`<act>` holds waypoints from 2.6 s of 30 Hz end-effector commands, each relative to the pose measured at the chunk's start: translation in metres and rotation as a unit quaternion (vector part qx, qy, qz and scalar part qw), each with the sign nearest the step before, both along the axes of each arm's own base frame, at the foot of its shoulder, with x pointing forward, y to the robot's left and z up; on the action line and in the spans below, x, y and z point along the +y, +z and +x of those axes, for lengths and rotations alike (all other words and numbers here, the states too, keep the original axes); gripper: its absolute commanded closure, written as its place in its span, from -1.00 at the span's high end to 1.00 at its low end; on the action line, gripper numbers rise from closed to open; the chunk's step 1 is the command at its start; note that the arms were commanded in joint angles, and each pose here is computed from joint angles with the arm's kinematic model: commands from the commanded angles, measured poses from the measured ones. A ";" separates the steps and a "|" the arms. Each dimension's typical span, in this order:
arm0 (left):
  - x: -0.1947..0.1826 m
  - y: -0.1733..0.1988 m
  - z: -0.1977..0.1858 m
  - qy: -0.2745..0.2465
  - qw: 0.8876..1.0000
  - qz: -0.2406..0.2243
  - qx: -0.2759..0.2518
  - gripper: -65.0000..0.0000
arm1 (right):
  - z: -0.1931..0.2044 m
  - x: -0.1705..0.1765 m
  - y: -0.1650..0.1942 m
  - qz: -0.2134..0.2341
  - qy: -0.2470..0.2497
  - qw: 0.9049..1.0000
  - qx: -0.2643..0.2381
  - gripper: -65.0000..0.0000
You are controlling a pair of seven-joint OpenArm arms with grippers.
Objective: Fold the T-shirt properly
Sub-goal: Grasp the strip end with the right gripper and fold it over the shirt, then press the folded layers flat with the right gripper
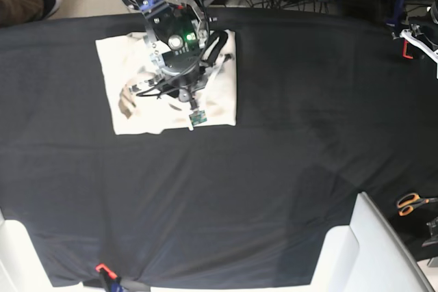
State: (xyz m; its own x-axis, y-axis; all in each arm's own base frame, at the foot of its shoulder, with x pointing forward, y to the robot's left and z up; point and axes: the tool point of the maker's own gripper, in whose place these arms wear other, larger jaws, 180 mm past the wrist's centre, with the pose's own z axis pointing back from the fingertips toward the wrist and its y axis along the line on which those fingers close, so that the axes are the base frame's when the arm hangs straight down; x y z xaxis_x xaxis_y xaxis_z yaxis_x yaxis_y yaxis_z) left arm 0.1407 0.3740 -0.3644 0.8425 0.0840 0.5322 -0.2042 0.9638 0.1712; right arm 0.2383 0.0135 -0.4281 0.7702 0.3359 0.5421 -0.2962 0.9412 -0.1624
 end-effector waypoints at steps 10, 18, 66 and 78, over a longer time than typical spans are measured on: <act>-0.011 0.001 0.008 -0.023 1.000 -0.004 -0.007 -1.00 | 0.000 0.028 0.000 0.009 0.031 0.999 -0.007 -0.98; -0.010 0.002 0.008 -0.022 1.000 -0.003 -0.008 -1.00 | 0.000 0.040 0.000 0.012 0.049 0.999 -0.016 -0.98; 0.003 -0.001 0.006 -0.020 0.999 0.050 0.007 -1.00 | 0.026 -0.046 0.066 0.117 -0.079 0.990 -0.015 -0.96; -0.012 -0.006 0.019 -0.038 0.998 0.039 0.002 -1.00 | -0.007 -0.002 0.060 0.137 -0.022 0.990 0.018 -0.19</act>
